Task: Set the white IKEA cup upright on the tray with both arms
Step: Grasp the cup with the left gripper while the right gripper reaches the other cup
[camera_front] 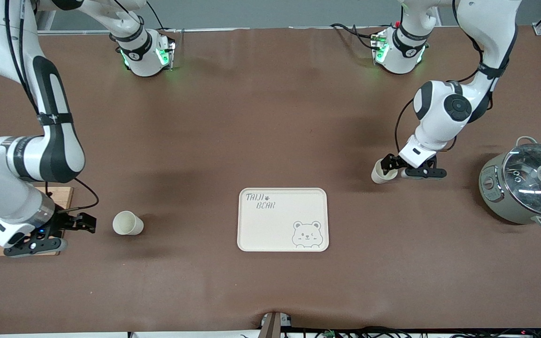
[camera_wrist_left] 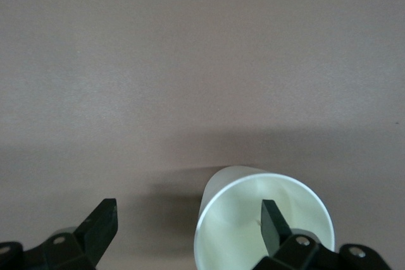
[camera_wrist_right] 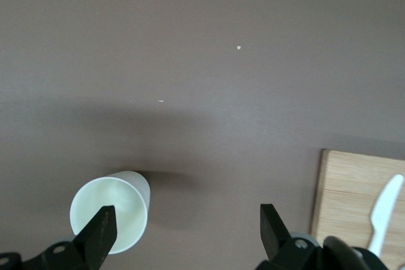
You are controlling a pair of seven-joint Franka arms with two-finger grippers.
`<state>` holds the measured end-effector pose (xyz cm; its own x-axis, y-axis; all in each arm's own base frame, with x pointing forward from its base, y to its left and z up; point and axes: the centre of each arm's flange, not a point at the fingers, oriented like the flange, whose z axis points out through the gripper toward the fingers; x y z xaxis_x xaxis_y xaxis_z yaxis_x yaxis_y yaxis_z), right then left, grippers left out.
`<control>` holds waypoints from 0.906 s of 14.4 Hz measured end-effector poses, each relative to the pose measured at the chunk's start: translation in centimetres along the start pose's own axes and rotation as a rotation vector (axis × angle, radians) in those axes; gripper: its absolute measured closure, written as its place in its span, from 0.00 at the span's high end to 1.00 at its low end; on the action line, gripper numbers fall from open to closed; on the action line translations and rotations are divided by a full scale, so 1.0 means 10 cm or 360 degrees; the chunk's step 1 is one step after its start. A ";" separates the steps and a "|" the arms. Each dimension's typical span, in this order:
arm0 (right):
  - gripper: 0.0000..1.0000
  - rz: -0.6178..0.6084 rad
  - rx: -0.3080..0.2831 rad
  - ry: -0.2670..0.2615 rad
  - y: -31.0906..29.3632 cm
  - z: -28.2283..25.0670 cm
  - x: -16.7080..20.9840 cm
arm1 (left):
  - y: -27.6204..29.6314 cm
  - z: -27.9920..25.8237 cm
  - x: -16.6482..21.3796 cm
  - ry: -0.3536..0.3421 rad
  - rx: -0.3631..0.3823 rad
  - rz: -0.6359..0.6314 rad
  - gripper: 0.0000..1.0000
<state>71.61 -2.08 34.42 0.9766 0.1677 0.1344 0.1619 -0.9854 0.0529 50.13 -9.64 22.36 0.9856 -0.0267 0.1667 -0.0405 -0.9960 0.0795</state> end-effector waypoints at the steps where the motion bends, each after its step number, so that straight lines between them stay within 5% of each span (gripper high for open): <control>1: 1.00 -0.0011 0.0009 -0.0002 -0.04 0.04 0.00 | 0.00 0.05 0.00 0.0011 -0.0004 0.0000 1.00; 3: 1.00 -0.0061 0.0016 -0.0009 -0.06 0.09 0.00 | 0.01 0.14 -0.01 0.0006 -0.0013 -0.0068 0.93; 12: 1.00 -0.0243 0.0044 -0.0108 -0.07 0.43 -0.15 | 0.18 0.19 0.04 0.0014 -0.0037 -0.0145 0.03; 13: 1.00 -0.0248 0.0049 -0.0119 -0.09 0.48 -0.16 | 0.18 0.17 0.08 0.0026 -0.0040 -0.0149 0.04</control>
<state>70.54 -1.63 29.43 0.9469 0.3172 0.0527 0.3155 -0.9482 0.0369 51.13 -11.62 20.94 0.9825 0.0681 0.1733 0.0476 -0.9916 0.1200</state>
